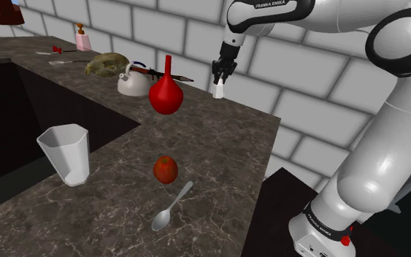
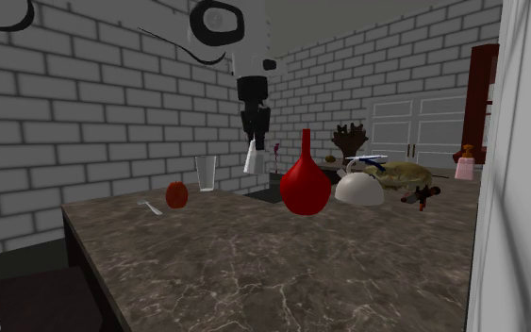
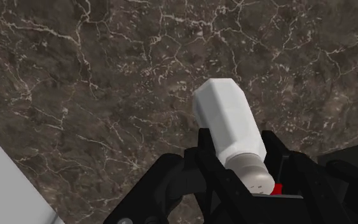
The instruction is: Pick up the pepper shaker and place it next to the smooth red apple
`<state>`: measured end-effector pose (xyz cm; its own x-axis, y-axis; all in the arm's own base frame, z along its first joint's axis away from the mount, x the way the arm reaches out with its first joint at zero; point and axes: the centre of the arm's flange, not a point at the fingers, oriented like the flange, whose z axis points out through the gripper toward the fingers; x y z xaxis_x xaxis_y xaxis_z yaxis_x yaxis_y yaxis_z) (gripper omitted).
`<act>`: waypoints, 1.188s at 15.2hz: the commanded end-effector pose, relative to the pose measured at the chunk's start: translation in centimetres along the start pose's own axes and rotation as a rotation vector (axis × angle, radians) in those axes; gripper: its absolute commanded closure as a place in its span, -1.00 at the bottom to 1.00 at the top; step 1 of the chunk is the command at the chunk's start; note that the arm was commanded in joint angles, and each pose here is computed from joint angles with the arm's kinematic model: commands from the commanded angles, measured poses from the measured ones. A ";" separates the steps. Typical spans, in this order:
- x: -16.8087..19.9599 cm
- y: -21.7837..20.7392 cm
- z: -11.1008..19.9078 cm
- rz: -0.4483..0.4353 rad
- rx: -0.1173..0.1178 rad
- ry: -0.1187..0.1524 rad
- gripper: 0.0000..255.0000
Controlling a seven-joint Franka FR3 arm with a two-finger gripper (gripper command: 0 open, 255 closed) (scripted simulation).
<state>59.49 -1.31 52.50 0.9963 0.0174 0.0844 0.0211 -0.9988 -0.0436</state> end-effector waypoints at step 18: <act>-5.4 -24.8 0.2 0.002 -0.001 0.000 1.00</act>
<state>54.17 22.07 52.62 0.9963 0.0172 0.0846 0.0209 -0.9989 -0.0429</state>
